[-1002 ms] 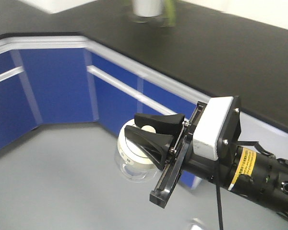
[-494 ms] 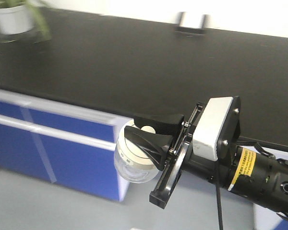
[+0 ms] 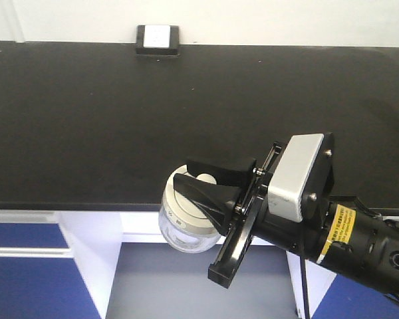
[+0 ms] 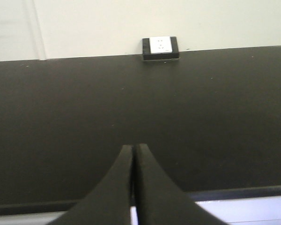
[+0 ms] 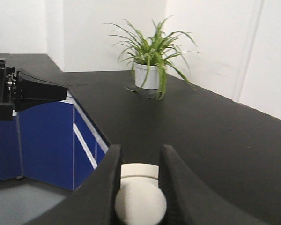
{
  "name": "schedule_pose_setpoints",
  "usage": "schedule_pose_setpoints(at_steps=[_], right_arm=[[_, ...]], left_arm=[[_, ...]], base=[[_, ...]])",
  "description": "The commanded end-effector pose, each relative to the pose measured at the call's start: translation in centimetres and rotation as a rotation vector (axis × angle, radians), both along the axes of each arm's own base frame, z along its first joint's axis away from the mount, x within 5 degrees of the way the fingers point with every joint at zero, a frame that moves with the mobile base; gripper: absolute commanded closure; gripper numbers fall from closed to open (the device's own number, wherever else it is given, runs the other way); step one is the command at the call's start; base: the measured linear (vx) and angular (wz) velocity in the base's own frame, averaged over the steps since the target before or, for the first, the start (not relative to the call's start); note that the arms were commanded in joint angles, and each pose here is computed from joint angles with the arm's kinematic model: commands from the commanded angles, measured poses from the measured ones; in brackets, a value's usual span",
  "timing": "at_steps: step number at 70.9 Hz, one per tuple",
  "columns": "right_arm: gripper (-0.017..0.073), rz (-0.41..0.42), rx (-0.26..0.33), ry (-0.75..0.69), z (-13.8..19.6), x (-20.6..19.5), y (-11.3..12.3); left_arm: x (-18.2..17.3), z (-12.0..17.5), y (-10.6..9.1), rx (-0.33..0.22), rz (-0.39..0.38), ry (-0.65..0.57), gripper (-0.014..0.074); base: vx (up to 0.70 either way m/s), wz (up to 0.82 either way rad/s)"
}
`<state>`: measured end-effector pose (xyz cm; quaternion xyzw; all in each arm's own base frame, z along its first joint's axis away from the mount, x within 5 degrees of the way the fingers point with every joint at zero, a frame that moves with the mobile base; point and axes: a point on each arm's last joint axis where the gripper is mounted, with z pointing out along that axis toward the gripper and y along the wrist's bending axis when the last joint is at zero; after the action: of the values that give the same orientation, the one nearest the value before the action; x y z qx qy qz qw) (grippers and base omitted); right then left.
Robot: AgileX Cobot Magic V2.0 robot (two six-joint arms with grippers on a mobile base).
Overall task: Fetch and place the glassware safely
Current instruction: 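Bring the held jar over the black benchtop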
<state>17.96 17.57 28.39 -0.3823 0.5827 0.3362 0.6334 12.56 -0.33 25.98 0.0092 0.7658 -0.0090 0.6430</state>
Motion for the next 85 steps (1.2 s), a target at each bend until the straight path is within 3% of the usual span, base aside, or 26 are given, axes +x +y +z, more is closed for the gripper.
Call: schedule_pose_setpoints(at_steps=[1, 85], right_arm=[[0.0563, 0.028, 0.114, -0.074, 2.33, -0.38, -0.12], [0.0563, 0.028, 0.114, -0.074, 2.33, -0.38, -0.12]], left_arm=[[0.25, 1.6, -0.01, -0.019, 0.002, -0.096, 0.0601], [0.25, 1.6, -0.01, -0.019, 0.002, -0.096, 0.0601]], base=[[0.17, -0.26], [0.14, 0.01]])
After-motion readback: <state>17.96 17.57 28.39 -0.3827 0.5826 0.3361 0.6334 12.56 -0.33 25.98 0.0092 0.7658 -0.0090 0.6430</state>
